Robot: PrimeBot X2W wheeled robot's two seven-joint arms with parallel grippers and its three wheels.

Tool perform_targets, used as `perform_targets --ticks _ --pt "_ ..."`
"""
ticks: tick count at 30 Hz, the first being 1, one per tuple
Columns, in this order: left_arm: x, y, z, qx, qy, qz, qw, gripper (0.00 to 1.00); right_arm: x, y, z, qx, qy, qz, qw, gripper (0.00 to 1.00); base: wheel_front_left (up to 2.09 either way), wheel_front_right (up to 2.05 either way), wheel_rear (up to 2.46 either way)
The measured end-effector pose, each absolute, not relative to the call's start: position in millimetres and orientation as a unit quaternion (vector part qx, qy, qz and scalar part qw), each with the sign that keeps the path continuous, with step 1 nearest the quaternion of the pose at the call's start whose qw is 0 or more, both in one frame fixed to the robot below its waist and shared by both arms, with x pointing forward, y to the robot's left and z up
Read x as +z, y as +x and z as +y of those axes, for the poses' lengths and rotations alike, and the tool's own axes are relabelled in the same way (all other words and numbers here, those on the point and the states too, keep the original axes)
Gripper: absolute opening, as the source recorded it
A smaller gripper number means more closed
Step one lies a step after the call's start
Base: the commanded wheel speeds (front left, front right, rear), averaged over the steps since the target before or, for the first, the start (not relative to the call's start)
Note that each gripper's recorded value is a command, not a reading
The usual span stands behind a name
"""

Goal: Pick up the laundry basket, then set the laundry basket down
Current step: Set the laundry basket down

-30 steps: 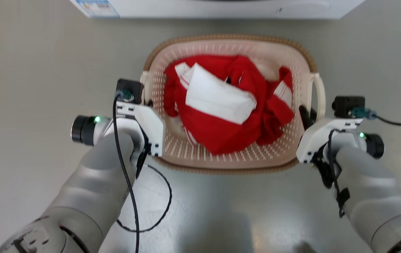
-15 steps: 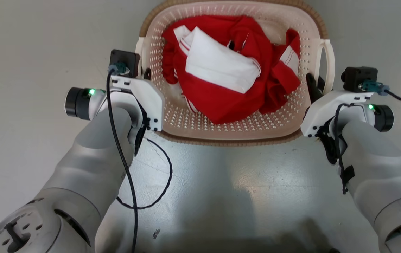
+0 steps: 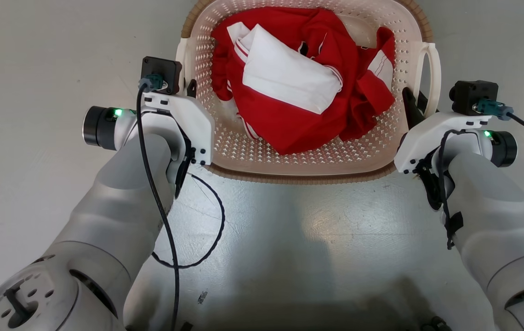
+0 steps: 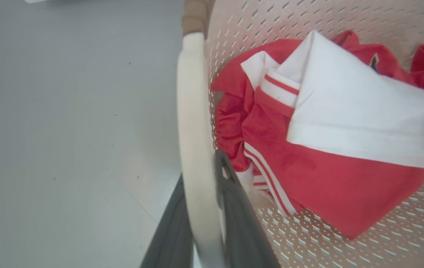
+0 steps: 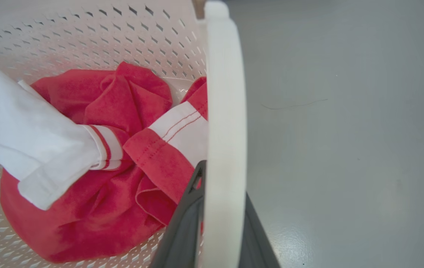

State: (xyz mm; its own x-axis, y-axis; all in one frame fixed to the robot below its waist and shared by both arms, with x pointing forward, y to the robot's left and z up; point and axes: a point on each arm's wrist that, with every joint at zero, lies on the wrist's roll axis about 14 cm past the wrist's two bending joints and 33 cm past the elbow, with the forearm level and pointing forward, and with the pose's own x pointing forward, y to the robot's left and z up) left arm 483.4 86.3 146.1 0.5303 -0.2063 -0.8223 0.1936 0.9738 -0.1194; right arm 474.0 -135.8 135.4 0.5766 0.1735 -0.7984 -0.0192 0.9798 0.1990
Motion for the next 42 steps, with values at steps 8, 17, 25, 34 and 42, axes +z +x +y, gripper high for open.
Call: perform_targets --ticks 8,17,25,34,42 --pt "143.3 486.5 84.5 -0.116 -0.006 0.47 0.875 0.0 131.7 472.7 -138.9 0.048 0.082 0.459 0.883 0.0 0.0 0.0 0.0" --pt "139.6 484.2 85.9 -0.111 -0.004 0.477 0.872 0.21 129.5 472.5 -139.8 0.046 0.079 0.46 0.883 0.95 0.0 0.0 0.0" --pt "140.3 487.2 91.0 -0.098 -0.004 0.474 0.875 1.0 133.0 484.3 -144.5 0.041 0.073 0.448 0.89 1.0 0.0 0.0 0.0" --pt "148.9 491.9 93.5 -0.089 -0.012 0.466 0.88 1.0 142.6 495.0 -146.9 0.04 0.065 0.431 0.899 1.0 0.0 0.0 0.0" --pt "178.6 501.3 83.7 -0.095 -0.036 0.43 0.897 1.0 172.3 508.1 -147.5 0.04 0.067 0.391 0.917 1.0 0.0 0.0 0.0"
